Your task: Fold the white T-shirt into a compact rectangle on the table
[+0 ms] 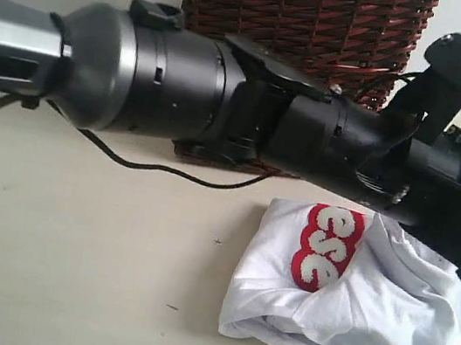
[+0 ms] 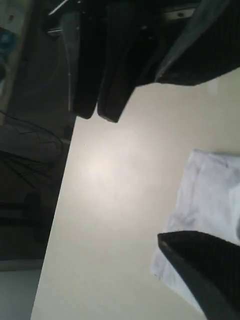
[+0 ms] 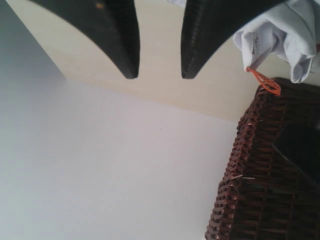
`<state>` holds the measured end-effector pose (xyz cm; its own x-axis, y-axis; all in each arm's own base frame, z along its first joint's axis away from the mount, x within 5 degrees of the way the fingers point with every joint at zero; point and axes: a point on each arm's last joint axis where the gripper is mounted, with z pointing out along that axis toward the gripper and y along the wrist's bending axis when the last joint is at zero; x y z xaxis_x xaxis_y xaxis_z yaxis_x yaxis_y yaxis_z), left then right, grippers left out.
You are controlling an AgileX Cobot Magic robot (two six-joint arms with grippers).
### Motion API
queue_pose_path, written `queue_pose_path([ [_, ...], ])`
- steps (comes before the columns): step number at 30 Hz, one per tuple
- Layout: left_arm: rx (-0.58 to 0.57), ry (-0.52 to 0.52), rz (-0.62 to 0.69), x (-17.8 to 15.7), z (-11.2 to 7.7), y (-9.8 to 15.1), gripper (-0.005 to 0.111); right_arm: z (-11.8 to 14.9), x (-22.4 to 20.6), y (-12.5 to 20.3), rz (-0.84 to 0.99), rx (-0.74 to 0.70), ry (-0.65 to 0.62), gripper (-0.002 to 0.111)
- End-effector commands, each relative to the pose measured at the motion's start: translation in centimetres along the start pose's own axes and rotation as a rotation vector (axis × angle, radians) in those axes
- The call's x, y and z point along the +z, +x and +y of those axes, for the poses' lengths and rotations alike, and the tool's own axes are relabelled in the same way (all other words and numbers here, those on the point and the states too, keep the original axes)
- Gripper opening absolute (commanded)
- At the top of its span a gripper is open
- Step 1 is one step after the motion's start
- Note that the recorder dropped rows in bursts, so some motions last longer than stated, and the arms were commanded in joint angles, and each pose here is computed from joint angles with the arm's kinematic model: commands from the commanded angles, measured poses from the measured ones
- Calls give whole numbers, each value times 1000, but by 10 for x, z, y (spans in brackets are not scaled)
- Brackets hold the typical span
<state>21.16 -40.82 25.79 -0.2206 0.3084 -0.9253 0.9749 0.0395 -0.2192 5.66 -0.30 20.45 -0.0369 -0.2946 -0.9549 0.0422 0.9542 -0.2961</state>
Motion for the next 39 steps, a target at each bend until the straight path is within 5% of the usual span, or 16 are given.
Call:
queue_pose_path([
  [1, 188, -258, 101, -24, 20, -7, 72, 0, 0, 1, -5, 3, 5, 30],
  [4, 237, -384, 140, -43, 42, -4, 59, 0, 0, 1, -5, 3, 5, 30],
  [8, 128, -362, 220, -63, 65, 24, 36, 0, 0, 1, -5, 3, 5, 30],
  [12, -3, -457, 274, -72, 98, 63, 0, 0, 0, 1, -5, 3, 5, 30],
  [17, -184, -246, 376, -60, 114, 122, 0, 0, 0, 1, -5, 3, 5, 30],
  [21, -86, -100, 391, -50, 109, 138, 0, 0, 0, 1, -5, 3, 5, 30],
  [30, 4, -162, 586, -76, 133, 164, 0, 0, 0, 1, -5, 3, 5, 30],
  [39, -218, -258, 507, -127, 166, 182, 0, 0, 0, 1, -5, 3, 5, 30],
])
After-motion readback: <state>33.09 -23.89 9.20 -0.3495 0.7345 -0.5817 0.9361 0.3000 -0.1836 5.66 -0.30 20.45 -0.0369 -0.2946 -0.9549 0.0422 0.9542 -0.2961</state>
